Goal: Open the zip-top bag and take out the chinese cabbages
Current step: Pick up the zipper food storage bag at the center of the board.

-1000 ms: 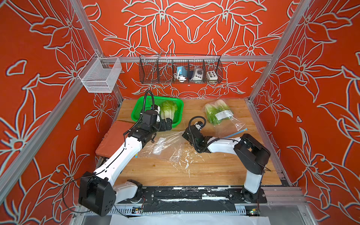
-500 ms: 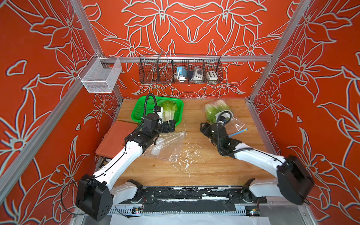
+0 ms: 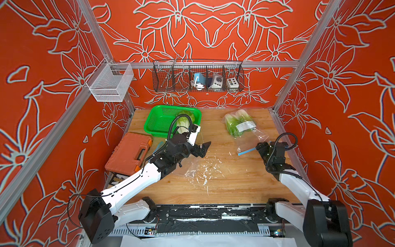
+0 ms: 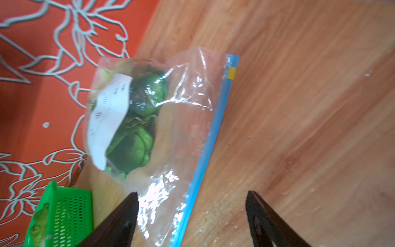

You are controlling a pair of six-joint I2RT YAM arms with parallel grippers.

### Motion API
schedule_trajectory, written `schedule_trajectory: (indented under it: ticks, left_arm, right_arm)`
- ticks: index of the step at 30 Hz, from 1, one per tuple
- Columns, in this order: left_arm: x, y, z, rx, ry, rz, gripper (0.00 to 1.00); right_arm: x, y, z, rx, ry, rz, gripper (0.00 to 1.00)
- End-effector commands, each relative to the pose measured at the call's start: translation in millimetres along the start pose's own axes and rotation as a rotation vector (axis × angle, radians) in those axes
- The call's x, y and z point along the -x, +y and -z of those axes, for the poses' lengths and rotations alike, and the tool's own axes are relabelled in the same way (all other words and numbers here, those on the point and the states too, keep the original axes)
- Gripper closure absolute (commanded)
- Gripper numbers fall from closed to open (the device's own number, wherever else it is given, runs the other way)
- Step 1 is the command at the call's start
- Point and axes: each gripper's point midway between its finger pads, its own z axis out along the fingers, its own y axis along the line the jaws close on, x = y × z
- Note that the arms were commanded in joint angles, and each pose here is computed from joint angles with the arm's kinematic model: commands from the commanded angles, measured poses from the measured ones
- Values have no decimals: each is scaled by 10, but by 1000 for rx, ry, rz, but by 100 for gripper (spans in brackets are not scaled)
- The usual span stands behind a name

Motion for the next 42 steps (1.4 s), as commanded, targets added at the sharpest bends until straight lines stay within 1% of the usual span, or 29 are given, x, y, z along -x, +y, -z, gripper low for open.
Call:
schedule_trajectory:
  ticks: [1,3,6,11,13,14,15,16,17,18,19,23,28,30,34,35,38,42]
  left_arm:
    - [140,-162,88,-77,-79,-87,1]
    - [132,-172,101,-81,-90,-87,1]
    - [91,-183,103,-90,-92,-104,1]
    - [68,-254,164,-131,-138,-129,1]
    - [64,-271,179,-142,-151,-140,1]
    - [52,-278,182,-147,-151,-145,1]
    - [43,-294,183,-155,-149,-152,1]
    - [40,-302,184,-159,-149,-157,1]
    - [28,-306,183,-162,-147,-161,1]
    - [25,-322,189,-170,-151,-168,1]
    - [19,-340,198,-179,-157,-181,2]
    - [18,-402,252,-207,-193,-221,5]
    - [50,-466,304,-236,-231,-253,6]
    - [74,-491,320,-247,-247,-256,7]
    - [74,-651,377,-328,-281,-292,10]
    - [159,-690,465,-340,-315,-301,10]
    - [243,-763,562,-363,-358,-315,9]
    - [257,-740,582,-340,-373,-338,6]
  right_arm:
    - [-222,-4,-125,45,119,-41,19]
    - [-274,6,-205,59,146,-56,20]
    - [-338,50,-329,84,188,-65,25]
    - [-454,143,-571,137,262,-39,33]
    - [-497,189,-654,174,285,-40,46]
    - [-505,218,-673,192,291,-39,49]
    - [-506,256,-688,211,297,-29,54]
    - [-508,298,-696,227,304,-12,67]
    - [-505,335,-690,240,311,0,77]
    - [-492,361,-672,247,310,8,92]
    - [-482,385,-641,255,306,13,100]
    - [-394,505,-419,288,277,25,100]
    - [-318,857,-53,360,260,86,100]
    - [-296,1092,143,389,230,154,100]
    - [-292,1510,481,445,185,249,100]
    - [-288,1630,574,473,174,264,100]
    - [-267,1900,804,533,155,296,100]
    - [-248,2155,1078,607,154,317,100]
